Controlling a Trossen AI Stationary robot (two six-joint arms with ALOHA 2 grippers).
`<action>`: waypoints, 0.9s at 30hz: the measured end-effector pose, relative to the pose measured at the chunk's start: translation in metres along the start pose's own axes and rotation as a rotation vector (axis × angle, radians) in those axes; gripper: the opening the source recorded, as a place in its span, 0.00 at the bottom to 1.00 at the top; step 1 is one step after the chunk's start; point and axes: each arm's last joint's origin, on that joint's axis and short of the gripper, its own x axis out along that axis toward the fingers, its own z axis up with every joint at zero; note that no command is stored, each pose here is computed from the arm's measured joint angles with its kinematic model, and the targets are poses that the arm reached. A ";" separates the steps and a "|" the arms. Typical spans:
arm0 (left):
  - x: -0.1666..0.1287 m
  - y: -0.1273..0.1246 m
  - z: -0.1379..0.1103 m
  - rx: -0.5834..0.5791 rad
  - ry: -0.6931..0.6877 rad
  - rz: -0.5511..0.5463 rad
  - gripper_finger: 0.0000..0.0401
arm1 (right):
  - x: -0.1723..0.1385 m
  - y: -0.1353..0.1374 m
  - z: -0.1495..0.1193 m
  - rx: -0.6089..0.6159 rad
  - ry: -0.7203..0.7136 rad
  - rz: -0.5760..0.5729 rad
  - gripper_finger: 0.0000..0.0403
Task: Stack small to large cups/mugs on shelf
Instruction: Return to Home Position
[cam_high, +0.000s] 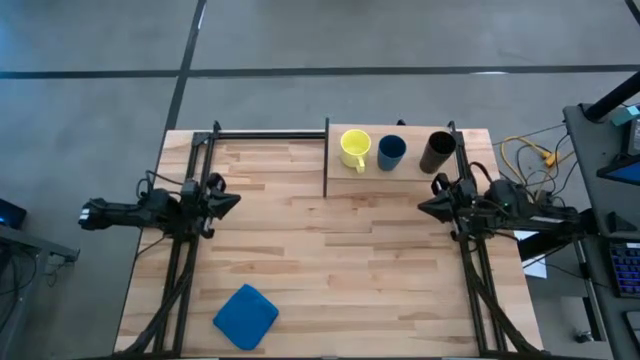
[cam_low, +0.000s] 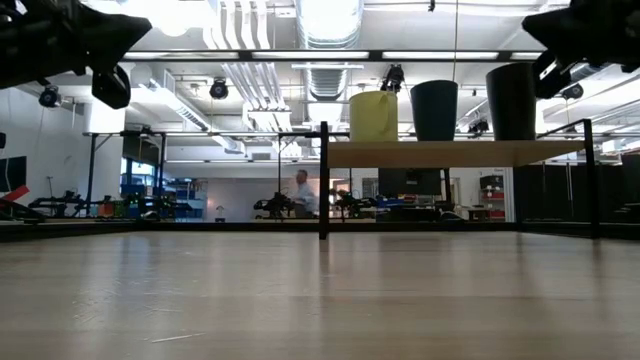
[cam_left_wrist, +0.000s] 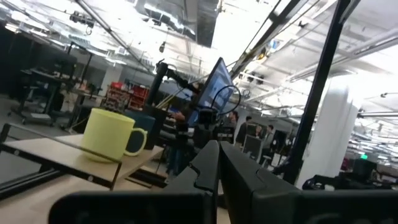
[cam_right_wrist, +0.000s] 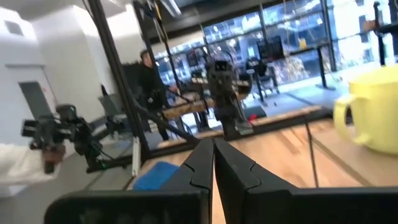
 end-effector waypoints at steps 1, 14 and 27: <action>0.000 0.000 0.000 0.000 -0.001 -0.001 0.00 | 0.000 0.000 0.000 0.001 -0.013 0.010 0.02; 0.000 0.000 -0.001 0.002 0.014 -0.016 0.00 | 0.008 -0.011 -0.036 0.097 -0.032 0.026 0.02; 0.000 0.001 -0.005 0.035 0.053 -0.006 0.00 | 0.008 -0.010 -0.032 0.089 -0.068 0.038 0.02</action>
